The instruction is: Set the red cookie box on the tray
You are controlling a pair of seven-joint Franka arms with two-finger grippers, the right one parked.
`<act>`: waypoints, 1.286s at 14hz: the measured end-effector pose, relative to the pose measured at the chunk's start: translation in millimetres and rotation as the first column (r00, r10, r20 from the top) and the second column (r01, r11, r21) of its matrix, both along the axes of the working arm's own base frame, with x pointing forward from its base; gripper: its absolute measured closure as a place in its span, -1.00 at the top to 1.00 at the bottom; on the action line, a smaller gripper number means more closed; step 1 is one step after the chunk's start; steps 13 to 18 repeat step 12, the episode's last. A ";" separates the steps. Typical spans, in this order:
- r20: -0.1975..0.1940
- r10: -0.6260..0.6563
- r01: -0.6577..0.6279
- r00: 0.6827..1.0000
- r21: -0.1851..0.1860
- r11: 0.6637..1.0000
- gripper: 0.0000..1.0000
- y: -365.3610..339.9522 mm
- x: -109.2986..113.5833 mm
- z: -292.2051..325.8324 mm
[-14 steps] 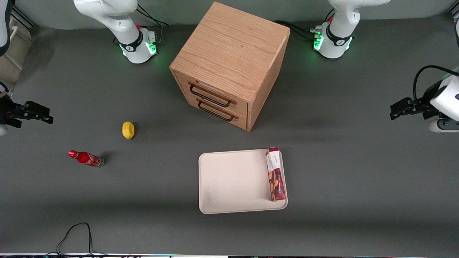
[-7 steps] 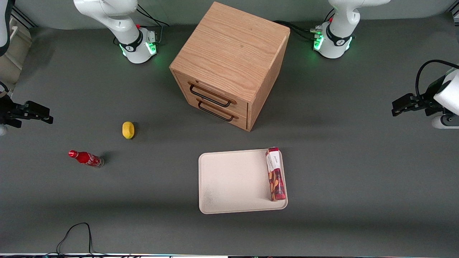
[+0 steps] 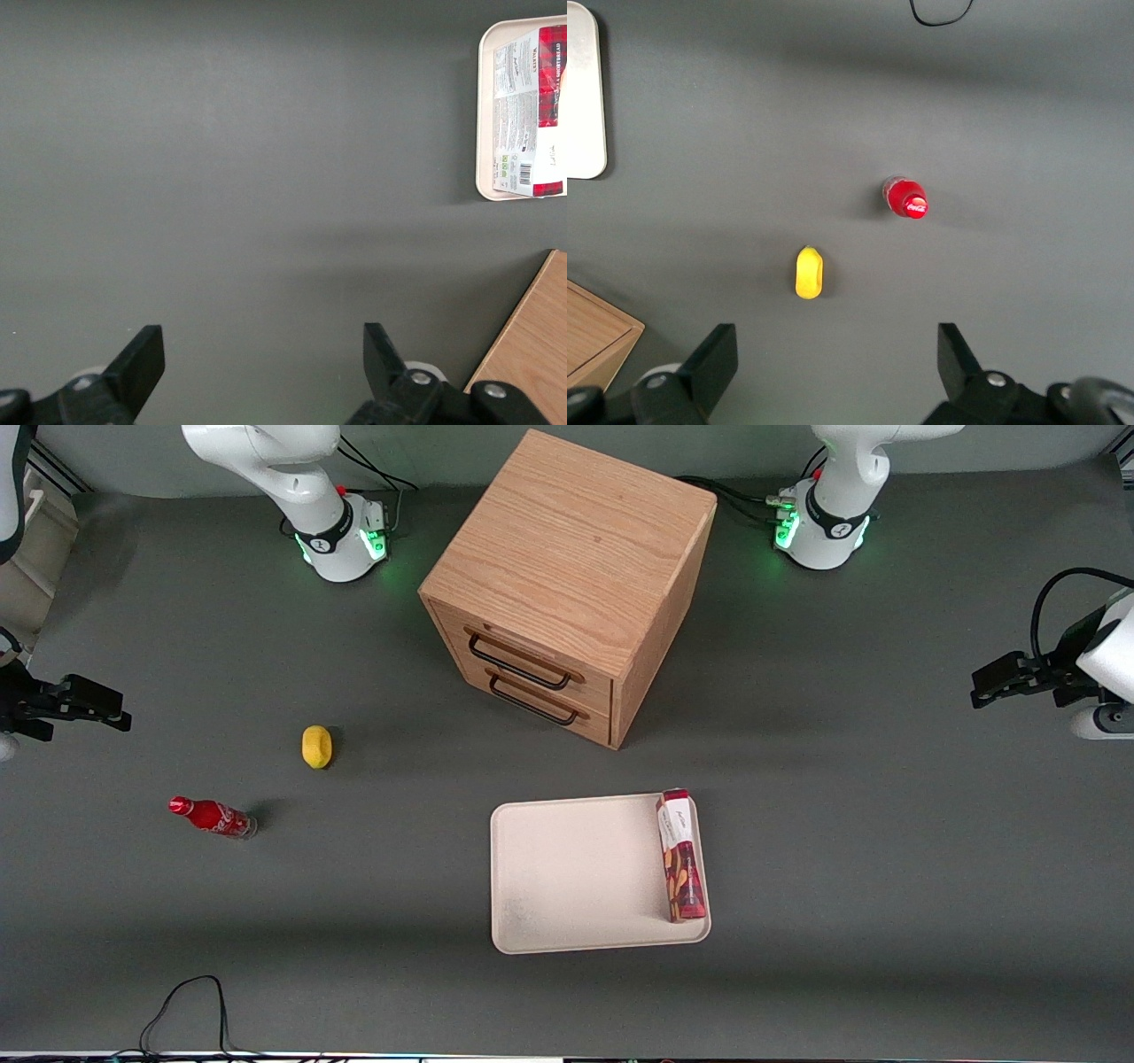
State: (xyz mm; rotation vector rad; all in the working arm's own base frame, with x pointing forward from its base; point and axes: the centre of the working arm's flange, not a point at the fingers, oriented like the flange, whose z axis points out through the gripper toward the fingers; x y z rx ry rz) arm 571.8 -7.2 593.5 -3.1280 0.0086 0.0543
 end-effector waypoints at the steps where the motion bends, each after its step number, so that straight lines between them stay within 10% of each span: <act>1: -0.003 -0.001 0.001 1.000 0.000 1.000 1.00 -0.3 -0.7 1.6; 18: -0.004 -0.003 0.003 1.000 0.000 1.000 1.00 -1.8 -1.5 5.1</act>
